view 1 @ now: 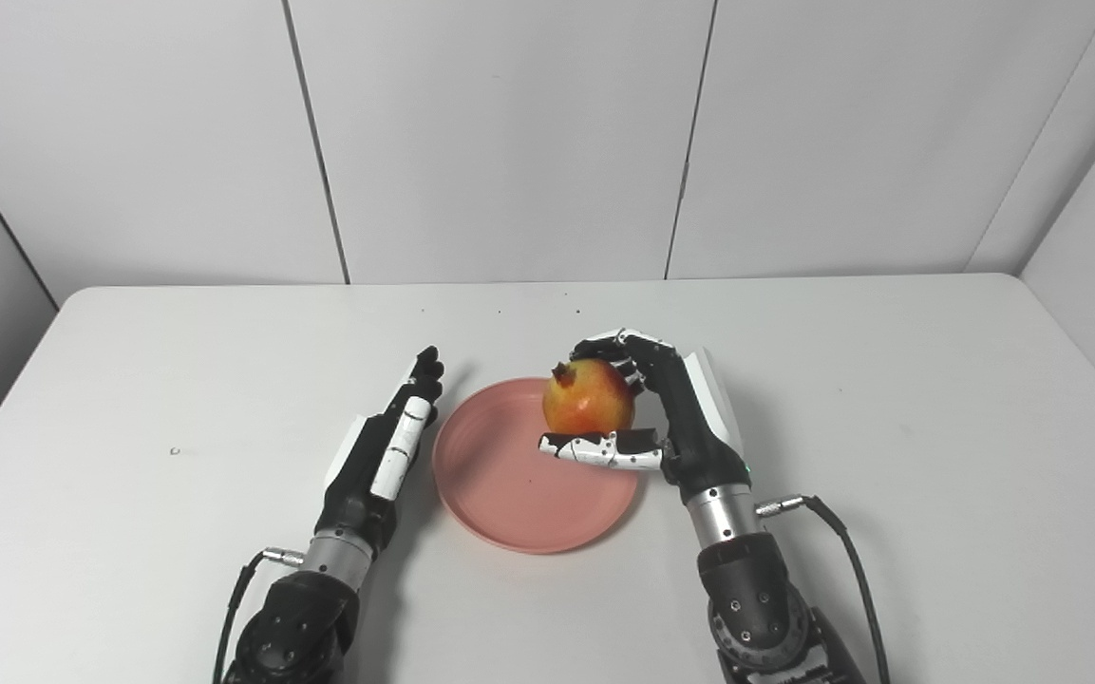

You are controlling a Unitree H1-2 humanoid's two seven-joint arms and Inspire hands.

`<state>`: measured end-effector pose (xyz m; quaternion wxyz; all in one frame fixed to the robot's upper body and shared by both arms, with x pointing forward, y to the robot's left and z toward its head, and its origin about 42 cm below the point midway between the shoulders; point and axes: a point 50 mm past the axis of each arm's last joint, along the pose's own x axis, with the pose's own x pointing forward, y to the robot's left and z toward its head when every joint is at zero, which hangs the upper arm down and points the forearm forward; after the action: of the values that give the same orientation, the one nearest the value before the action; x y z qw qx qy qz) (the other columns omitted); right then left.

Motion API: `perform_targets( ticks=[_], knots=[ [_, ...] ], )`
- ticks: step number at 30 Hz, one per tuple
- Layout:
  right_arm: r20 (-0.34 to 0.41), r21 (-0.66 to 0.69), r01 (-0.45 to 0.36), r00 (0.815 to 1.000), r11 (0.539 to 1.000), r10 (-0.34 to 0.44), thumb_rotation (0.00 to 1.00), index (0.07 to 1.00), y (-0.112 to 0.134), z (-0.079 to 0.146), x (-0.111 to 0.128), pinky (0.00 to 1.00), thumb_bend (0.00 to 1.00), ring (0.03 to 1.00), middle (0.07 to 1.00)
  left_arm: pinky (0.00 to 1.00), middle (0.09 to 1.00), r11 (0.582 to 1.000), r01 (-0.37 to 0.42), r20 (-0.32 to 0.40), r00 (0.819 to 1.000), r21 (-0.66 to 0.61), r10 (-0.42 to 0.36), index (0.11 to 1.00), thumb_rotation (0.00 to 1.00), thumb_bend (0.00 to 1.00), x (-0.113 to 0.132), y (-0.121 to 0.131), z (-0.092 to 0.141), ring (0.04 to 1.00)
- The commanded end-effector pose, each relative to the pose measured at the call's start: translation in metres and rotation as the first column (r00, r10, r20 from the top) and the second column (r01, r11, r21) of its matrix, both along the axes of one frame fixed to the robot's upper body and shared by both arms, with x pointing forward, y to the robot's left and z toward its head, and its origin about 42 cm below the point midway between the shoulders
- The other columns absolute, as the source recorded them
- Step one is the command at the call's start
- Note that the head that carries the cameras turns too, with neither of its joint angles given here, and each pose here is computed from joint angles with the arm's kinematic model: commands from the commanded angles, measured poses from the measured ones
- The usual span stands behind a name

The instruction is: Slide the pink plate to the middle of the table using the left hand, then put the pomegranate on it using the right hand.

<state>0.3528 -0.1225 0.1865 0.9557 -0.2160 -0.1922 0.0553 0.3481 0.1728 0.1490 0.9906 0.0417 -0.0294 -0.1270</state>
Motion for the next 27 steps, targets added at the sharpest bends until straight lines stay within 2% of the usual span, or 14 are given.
perform_targets(
  ticks=[1, 6, 11, 14, 23, 27],
  knots=[
    [0.118, -0.001, -0.049, 0.992, 0.999, 0.049, 0.0, 0.512, 0.007, 0.017, 0.001, 0.43, 0.52, 0.476, 0.467, 1.0, 1.0, 1.0, 0.0, 0.079, 0.997, -0.004, 0.001, 1.0, 1.0, 0.6, 0.004, -0.005, 0.021, 1.0],
    [0.111, -0.016, -0.074, 0.991, 0.997, 0.075, 0.0, 0.514, 0.013, 0.012, 0.003, 0.38, 0.52, 0.455, 0.464, 1.0, 1.0, 1.0, -0.002, 0.079, 0.997, -0.005, 0.002, 1.0, 1.0, 0.6, 0.004, -0.006, 0.021, 1.0],
    [0.093, -0.036, -0.086, 0.992, 0.996, 0.089, 0.0, 0.515, 0.018, 0.008, 0.003, 0.38, 0.52, 0.455, 0.464, 1.0, 1.0, 1.0, 0.003, 0.079, 0.997, -0.011, -0.002, 1.0, 1.0, 0.61, 0.004, -0.006, 0.022, 1.0],
    [0.075, -0.058, -0.092, 0.993, 0.994, 0.097, 0.0, 0.526, 0.021, 0.004, 0.003, 0.32, 0.52, 0.397, 0.452, 1.0, 1.0, 1.0, 0.003, 0.078, 0.997, -0.009, -0.003, 1.0, 1.0, 0.6, 0.004, -0.006, 0.022, 1.0],
    [0.045, -0.142, -0.106, 0.993, 0.984, 0.113, 0.0, 0.513, 0.027, -0.01, 0.006, 0.41, 0.52, 0.463, 0.462, 1.0, 1.0, 1.0, 0.007, 0.081, 0.997, -0.011, -0.007, 1.0, 1.0, 0.6, 0.005, -0.006, 0.023, 1.0],
    [0.044, -0.164, -0.099, 0.993, 0.982, 0.107, 0.0, 0.514, 0.027, -0.012, 0.007, 0.38, 0.52, 0.445, 0.456, 1.0, 1.0, 1.0, 0.009, 0.08, 0.997, -0.011, -0.008, 1.0, 1.0, 0.6, 0.006, -0.007, 0.023, 1.0]
  ],
)
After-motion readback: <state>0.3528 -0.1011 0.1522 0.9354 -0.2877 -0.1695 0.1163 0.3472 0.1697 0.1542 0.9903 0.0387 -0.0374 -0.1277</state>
